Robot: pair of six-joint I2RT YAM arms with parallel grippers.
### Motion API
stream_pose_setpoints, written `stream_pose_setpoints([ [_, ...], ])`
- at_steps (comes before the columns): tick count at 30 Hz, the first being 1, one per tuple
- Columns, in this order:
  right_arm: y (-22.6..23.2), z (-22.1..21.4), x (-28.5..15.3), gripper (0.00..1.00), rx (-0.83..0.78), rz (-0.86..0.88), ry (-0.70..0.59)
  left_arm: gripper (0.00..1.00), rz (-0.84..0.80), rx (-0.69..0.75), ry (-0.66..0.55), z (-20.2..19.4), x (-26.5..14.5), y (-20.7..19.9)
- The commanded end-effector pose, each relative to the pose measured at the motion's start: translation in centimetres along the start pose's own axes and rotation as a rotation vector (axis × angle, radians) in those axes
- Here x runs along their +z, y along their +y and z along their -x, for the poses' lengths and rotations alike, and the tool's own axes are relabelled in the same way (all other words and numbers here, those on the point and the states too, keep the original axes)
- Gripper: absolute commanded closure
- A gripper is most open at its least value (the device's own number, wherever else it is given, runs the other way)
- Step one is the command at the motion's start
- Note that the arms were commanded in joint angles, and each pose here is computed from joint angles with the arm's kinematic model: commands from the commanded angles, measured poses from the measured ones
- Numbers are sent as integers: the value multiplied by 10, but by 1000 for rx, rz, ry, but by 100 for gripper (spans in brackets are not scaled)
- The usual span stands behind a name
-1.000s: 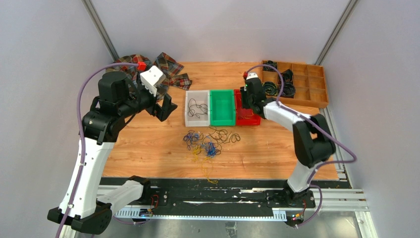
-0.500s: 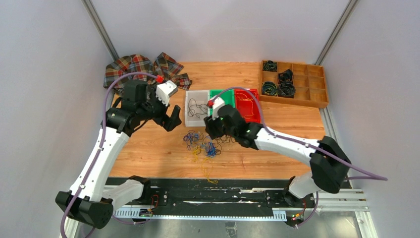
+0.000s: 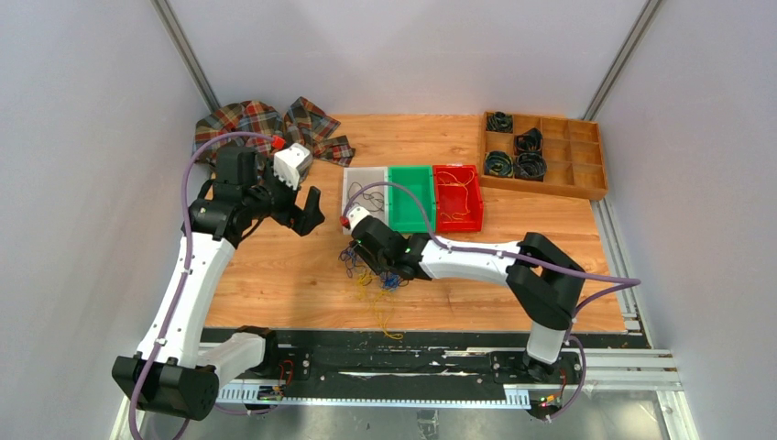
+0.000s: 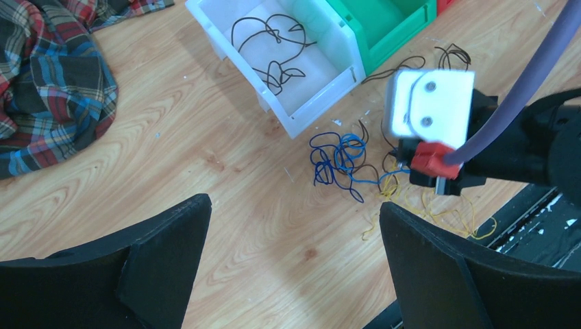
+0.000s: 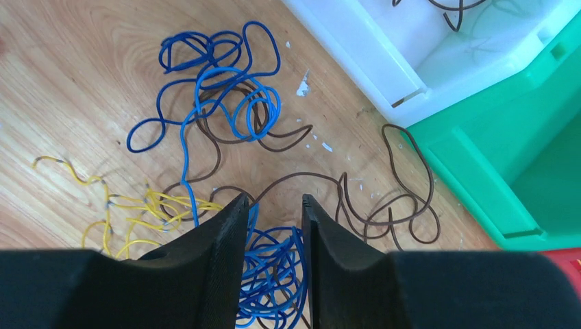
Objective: Untangle the cables
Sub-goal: Untie the cable.
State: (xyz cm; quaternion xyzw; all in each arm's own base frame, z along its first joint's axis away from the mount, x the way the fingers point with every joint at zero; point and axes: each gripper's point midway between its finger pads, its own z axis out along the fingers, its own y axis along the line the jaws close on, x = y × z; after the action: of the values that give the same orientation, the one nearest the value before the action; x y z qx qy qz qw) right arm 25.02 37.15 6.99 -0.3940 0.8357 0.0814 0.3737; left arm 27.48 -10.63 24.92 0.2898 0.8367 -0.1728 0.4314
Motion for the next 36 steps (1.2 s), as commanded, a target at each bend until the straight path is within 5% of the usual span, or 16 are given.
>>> stream_pose_setpoints([
  [1,-9,8,-12,64,-89,-104,-1,2,-18,31,-53,13,-4,-2],
  [9,2,22,-9,52,-58,-6,-45,2,-12,13,-41,5,6,5],
  [16,11,34,15,54,-14,104,-82,2,19,-47,12,-23,20,26],
  [24,17,20,43,68,56,186,-31,2,5,-88,34,-45,29,30],
  [30,13,17,37,98,188,289,-81,0,-75,-123,57,-67,47,20],
  [36,16,15,13,99,306,450,-204,6,-154,-135,123,-94,70,15],
])
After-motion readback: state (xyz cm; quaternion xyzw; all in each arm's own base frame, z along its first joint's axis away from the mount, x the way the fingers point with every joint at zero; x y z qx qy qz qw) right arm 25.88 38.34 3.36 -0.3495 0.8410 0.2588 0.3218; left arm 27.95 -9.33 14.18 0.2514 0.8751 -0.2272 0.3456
